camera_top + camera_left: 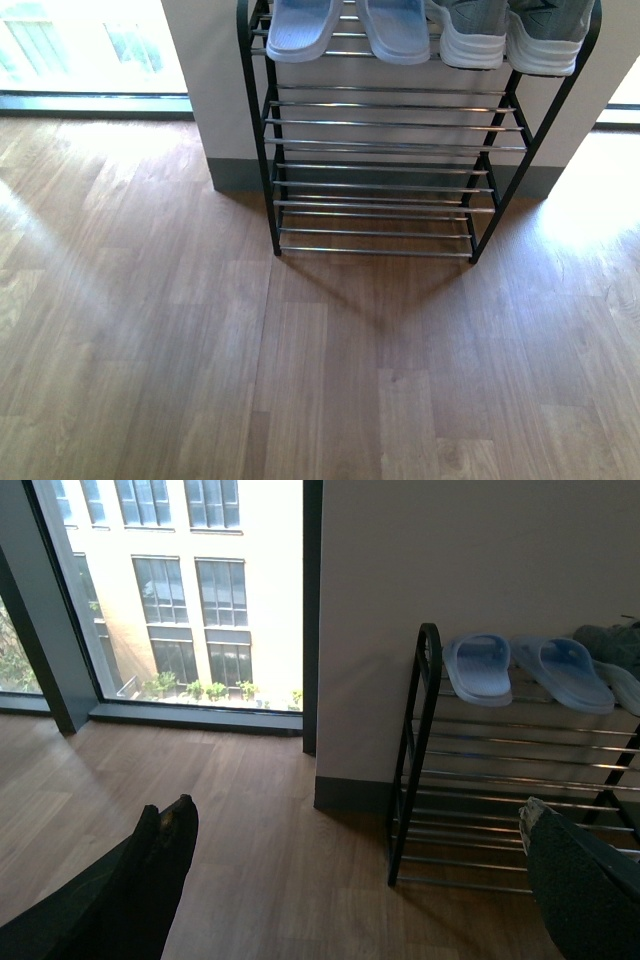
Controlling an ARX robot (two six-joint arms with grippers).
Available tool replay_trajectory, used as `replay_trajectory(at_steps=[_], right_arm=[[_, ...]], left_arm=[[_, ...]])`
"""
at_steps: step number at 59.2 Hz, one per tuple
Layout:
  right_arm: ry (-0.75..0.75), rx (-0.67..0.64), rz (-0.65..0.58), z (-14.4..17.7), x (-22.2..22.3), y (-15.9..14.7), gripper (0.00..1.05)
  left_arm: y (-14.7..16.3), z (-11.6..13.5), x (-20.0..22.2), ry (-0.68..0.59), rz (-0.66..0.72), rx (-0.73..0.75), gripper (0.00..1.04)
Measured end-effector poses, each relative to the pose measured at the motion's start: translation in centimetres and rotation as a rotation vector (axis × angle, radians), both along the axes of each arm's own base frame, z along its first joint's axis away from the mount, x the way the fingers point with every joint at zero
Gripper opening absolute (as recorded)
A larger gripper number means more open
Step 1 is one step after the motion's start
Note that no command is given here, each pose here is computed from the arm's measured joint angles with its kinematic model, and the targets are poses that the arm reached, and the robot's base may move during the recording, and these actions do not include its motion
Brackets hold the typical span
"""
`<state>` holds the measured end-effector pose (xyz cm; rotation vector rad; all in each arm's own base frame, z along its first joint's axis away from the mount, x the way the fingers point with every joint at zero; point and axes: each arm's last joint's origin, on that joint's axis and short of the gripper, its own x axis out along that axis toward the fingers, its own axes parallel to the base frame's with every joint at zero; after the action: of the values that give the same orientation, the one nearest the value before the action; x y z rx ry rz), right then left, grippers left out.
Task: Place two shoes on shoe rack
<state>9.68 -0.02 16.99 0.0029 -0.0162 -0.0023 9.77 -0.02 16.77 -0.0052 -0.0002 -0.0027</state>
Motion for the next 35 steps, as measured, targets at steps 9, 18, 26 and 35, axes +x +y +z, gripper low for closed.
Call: replay_trajectory(at_steps=[9,18,26,35], right_arm=[[0.0,0.0,0.0,0.0,0.0,0.0,0.96],[0.0,0.0,0.0,0.0,0.0,0.0,0.96],[0.0,0.0,0.0,0.0,0.0,0.0,0.96],[0.0,0.0,0.0,0.0,0.0,0.0,0.96]], left_arm=[[0.0,0.0,0.0,0.0,0.0,0.0,0.95],[0.0,0.0,0.0,0.0,0.0,0.0,0.95],[0.0,0.0,0.0,0.0,0.0,0.0,0.95],[0.0,0.0,0.0,0.0,0.0,0.0,0.95]])
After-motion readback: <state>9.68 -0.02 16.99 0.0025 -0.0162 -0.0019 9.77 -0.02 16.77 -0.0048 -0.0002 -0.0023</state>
